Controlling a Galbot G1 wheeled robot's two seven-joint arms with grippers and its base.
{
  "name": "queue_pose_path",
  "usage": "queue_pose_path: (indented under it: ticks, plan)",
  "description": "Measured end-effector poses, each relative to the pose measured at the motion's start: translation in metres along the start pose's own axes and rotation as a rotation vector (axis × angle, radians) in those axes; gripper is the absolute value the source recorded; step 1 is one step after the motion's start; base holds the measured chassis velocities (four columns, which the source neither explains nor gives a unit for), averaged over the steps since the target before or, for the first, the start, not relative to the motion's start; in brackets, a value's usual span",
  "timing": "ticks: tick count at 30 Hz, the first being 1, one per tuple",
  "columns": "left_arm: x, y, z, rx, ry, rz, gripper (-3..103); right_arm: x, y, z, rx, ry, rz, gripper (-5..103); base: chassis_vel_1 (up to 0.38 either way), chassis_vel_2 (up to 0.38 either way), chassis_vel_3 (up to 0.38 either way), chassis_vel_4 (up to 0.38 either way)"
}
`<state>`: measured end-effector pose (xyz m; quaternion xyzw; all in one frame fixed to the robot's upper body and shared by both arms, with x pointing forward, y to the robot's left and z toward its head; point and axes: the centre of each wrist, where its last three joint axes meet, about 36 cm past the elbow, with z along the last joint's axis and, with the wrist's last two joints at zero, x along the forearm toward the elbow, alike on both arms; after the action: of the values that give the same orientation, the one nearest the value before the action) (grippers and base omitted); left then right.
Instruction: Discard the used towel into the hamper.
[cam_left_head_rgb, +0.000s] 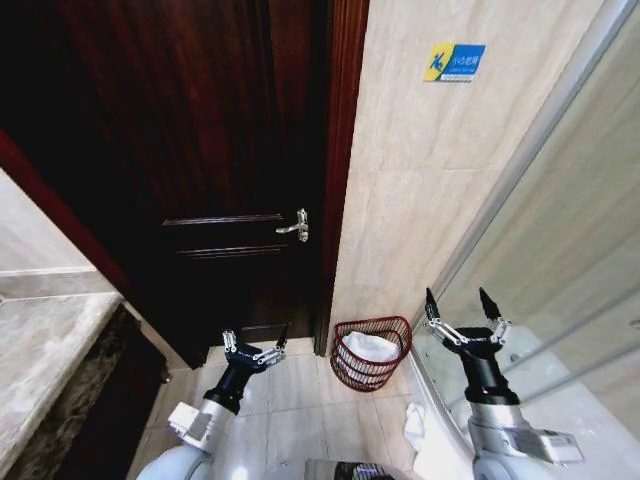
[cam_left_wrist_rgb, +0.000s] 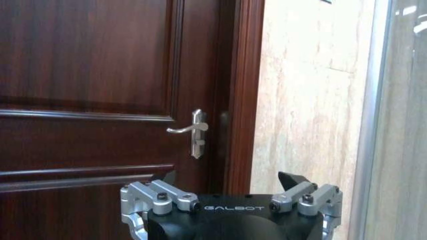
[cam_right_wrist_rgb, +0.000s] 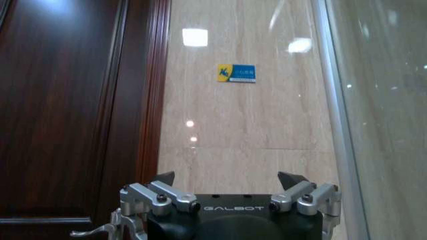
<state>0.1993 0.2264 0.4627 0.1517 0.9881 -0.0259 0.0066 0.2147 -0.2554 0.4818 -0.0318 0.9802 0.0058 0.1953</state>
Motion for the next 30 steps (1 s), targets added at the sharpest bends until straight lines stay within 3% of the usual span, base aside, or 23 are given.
queue_pose_path:
  ticks: [30]
  plan:
    - [0.0, 0.0, 0.0, 0.0, 0.0, 0.0, 100, 0.0004, -0.0022, 0.004, -0.006, -0.001, -0.011, 100, 0.103, -0.108, -0.107, 0.11]
